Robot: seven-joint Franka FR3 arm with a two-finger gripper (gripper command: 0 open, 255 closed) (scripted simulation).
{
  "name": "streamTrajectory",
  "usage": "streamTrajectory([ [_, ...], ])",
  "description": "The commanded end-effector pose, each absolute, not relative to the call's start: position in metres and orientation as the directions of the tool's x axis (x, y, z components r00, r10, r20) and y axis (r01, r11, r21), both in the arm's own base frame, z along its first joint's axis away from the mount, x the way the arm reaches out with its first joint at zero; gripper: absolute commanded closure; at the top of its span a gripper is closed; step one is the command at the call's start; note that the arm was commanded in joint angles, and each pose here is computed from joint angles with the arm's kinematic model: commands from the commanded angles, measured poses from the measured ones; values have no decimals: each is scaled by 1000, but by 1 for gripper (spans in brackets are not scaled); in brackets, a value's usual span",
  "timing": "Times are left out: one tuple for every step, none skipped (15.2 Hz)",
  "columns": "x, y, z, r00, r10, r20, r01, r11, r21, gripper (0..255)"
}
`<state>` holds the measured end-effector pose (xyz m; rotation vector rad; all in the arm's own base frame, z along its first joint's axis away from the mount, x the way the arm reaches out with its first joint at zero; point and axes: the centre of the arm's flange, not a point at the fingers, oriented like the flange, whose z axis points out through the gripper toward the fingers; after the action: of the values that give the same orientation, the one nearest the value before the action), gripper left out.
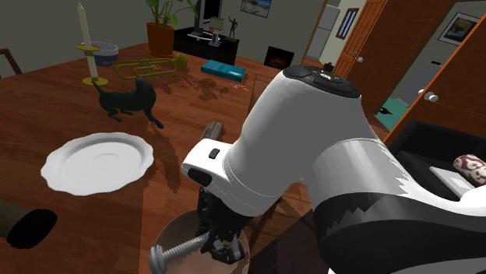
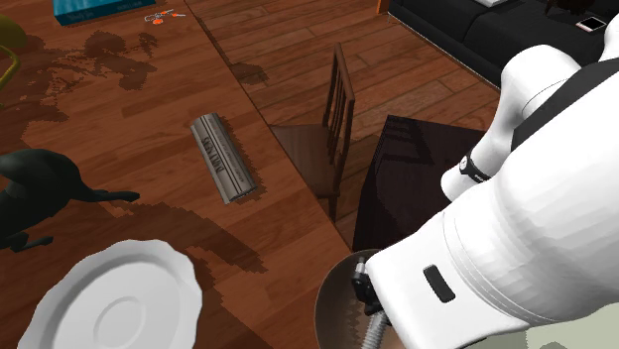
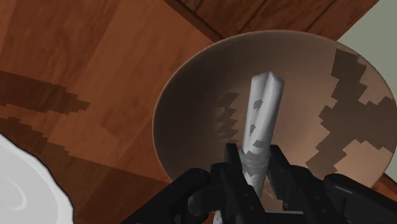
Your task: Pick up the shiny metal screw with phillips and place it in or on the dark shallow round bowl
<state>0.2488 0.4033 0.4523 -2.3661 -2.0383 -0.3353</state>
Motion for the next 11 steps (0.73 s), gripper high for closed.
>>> streamTrajectory([
  [248, 404, 441, 135, 978, 162, 978, -158, 138, 255],
  [248, 404, 441, 135, 978, 162, 978, -158, 138, 255],
  [248, 404, 441, 135, 978, 162, 978, -158, 138, 255],
  [248, 404, 441, 135, 978, 162, 978, -158, 138, 255],
  [248, 404, 441, 135, 978, 162, 978, -158, 138, 255],
  [248, 404, 441, 135, 978, 162, 978, -158, 138, 255],
  [248, 404, 441, 135, 978, 162, 978, -158, 138, 255],
  [248, 404, 441, 135, 978, 162, 978, -158, 138, 255],
  [248, 404, 441, 135, 978, 162, 978, -158, 138, 255],
  [248, 404, 441, 135, 978, 162, 978, -158, 138, 0],
  [248, 404, 441, 135, 978, 162, 978, -158, 138, 0],
])
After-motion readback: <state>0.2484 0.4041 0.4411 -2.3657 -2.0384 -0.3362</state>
